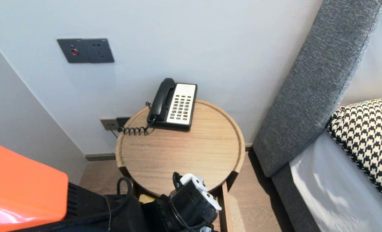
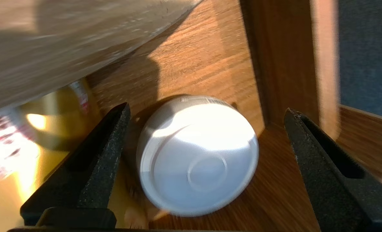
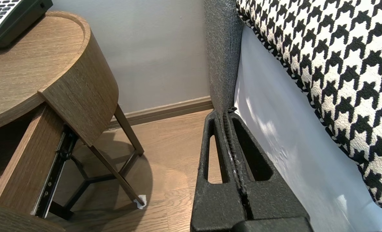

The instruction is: Put the remote controls on the table in the drawer one by one, then close the nightstand drawer

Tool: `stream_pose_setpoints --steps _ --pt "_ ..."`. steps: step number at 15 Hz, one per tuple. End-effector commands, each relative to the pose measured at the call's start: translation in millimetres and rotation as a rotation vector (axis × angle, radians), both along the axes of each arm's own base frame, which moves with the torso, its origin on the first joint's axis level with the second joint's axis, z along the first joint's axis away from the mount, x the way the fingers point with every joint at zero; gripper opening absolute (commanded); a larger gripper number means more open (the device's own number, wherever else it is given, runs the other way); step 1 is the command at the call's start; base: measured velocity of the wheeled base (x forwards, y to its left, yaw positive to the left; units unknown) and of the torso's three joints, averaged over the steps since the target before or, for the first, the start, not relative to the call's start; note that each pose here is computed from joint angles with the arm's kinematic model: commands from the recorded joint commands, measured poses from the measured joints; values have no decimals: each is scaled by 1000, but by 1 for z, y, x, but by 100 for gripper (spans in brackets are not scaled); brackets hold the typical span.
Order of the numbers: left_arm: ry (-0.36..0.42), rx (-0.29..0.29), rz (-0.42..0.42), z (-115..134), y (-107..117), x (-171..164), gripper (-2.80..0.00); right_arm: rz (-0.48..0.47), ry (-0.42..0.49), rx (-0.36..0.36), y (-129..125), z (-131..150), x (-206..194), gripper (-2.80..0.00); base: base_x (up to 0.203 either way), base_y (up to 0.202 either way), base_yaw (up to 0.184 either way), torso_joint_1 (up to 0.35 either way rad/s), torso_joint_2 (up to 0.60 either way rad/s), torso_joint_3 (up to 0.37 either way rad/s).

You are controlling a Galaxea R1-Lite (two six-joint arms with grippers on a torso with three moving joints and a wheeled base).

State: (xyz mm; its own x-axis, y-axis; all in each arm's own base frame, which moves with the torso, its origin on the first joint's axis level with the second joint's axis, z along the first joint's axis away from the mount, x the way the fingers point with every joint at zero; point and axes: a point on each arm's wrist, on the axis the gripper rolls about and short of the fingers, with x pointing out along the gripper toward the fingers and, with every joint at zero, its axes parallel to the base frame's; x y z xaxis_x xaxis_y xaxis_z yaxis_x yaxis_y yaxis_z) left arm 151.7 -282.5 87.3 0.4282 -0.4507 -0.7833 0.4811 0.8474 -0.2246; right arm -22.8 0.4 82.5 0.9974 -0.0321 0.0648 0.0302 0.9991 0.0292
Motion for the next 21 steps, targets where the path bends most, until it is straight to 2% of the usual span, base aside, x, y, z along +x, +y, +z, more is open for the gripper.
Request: stream_pose_setpoints --steps 1,4,5,9,10,13,14,16,17,19,21 --pt "-29 -60 -7 26 7 -7 0 0 27 1 0 -7 2 -280 0 0 0 0 0 0" --pt "-50 -104 -9 55 21 -15 0 0 27 1 0 -7 2 -280 0 0 0 0 0 0" --pt "-54 -112 -8 66 29 -20 -280 0 27 1 0 -7 2 -280 0 0 0 0 0 0" --pt "-57 -117 11 106 74 -37 -280 0 27 1 0 -7 2 -280 0 0 0 0 0 0" --pt "-40 -91 27 113 88 -40 -280 0 27 1 0 -7 2 -280 0 0 0 0 0 0" --pt "54 53 63 116 126 -53 -280 0 27 1 0 -7 2 -280 0 0 0 0 0 0" --pt "77 69 56 117 137 -60 -280 0 27 1 0 -7 2 -280 0 0 0 0 0 0" --pt "173 67 -4 118 154 -73 -280 0 27 1 0 -7 2 -280 0 0 0 0 0 0" --pt "231 118 -40 117 164 -80 -280 0 27 1 0 -7 2 -280 0 0 0 0 0 0" --pt "355 251 -197 107 183 -94 -280 0 27 1 0 -7 2 -280 0 0 0 0 0 0" --pt "420 317 -288 95 195 -103 -280 0 27 1 0 -7 2 -280 0 0 0 0 0 0"
